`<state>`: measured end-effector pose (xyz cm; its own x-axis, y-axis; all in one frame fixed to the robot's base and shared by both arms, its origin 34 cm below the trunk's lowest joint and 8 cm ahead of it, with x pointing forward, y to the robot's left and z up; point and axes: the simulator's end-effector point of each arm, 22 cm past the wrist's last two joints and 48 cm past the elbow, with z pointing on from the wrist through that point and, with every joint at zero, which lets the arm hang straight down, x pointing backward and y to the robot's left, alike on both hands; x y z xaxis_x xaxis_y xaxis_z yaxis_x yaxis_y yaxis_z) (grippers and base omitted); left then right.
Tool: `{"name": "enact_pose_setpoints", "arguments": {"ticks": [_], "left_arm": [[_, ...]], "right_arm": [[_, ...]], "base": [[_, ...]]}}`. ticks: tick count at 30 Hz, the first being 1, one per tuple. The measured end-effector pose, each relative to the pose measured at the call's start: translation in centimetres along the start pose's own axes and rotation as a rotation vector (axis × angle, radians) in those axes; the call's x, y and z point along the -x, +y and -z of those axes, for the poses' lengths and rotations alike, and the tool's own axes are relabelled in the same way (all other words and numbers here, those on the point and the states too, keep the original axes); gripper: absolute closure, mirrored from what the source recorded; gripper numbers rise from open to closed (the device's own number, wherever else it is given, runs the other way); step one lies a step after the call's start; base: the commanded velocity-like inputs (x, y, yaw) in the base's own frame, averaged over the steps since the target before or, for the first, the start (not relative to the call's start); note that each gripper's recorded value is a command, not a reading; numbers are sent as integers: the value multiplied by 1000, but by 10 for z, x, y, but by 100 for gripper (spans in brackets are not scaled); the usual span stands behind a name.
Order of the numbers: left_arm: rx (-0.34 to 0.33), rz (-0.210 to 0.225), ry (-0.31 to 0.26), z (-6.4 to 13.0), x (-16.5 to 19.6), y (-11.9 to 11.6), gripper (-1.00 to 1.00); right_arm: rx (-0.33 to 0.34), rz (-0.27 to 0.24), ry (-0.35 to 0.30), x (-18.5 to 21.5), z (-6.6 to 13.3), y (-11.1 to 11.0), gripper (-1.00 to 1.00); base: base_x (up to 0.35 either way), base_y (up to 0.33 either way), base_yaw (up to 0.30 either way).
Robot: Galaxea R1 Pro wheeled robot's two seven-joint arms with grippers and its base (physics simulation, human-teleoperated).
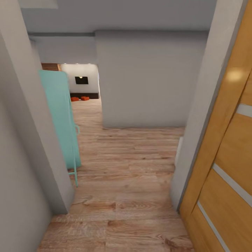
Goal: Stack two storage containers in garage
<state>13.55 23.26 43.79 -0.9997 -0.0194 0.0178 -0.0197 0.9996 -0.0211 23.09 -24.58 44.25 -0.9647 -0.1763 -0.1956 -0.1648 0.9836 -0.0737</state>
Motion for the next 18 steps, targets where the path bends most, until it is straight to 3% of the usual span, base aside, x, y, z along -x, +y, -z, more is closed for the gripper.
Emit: {"name": "enact_pose_setpoints", "arguments": {"ticks": [10,18], "left_arm": [[0,0,0,0,0,0,-100],[0,0,0,0,0,0,-100]], "right_arm": [[0,-1,2,0,0,0,-100],[0,-1,0,0,0,0,-100]], "base": [[323,0,13],[323,0,234]]}}
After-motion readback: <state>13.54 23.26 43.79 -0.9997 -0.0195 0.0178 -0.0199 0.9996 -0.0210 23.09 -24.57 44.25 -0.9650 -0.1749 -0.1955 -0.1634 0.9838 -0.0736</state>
